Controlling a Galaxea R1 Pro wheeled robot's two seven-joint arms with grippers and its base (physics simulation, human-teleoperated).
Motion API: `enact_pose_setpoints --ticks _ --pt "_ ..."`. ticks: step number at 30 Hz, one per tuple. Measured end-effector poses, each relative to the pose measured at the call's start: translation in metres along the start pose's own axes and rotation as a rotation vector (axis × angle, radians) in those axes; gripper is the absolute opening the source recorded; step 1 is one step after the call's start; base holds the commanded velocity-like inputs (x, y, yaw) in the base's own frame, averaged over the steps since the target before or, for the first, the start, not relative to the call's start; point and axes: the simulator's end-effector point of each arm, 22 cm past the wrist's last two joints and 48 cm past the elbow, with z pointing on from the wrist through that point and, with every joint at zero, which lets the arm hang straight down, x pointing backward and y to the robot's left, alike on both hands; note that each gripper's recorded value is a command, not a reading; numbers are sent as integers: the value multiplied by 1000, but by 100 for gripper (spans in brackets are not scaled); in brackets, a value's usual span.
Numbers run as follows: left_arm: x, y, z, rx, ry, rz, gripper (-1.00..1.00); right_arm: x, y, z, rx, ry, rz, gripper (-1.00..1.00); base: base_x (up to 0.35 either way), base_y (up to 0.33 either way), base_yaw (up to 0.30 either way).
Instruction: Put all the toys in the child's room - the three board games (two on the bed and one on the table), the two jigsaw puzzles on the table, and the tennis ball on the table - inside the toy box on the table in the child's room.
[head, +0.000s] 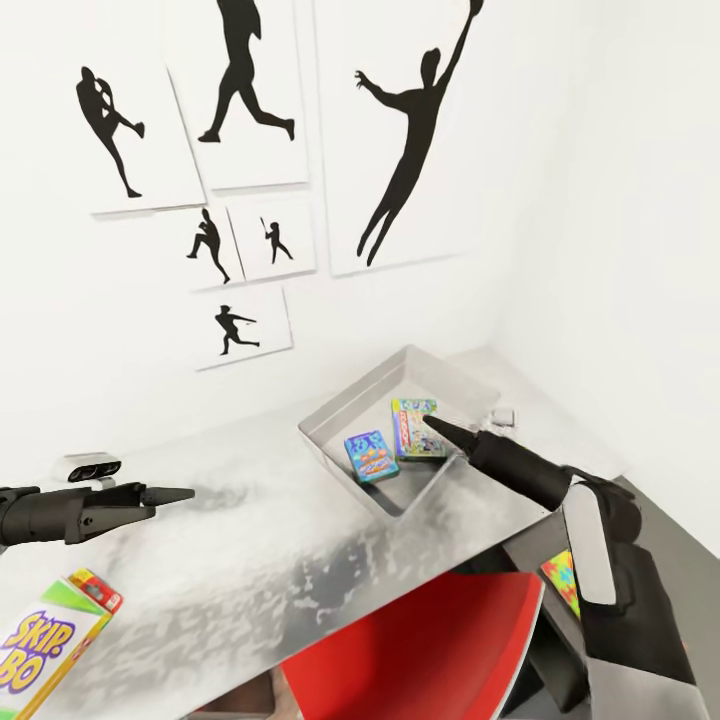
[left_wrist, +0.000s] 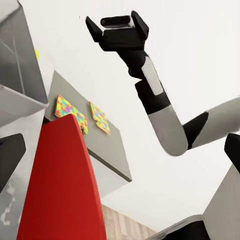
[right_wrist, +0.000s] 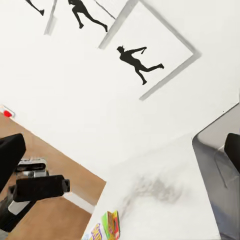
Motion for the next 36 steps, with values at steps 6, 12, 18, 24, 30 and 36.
enact_pose_setpoints --ticks 6,12,18,24,30,36 --pt "-2 -4 0 1 -1 10 100 17 10 -58 -100 -104 14 100 0 0 0" --pt "-4 -8 0 2 -1 20 100 46 26 -101 -168 -164 -26 100 0 0 0" --pt "-5 -13 2 8 -4 28 100 57 31 -110 -165 -192 -102 100 0 0 0" --pt "-7 -17 2 11 -6 38 100 58 32 -112 -156 -189 -127 100 -67 0 0" --pt "-9 -21 2 12 -7 48 100 55 32 -114 -143 -190 -138 100 -45 0 0" --pt "-10 -23 2 12 -7 52 100 54 31 -115 -134 -194 -140 100 -5 0 0"
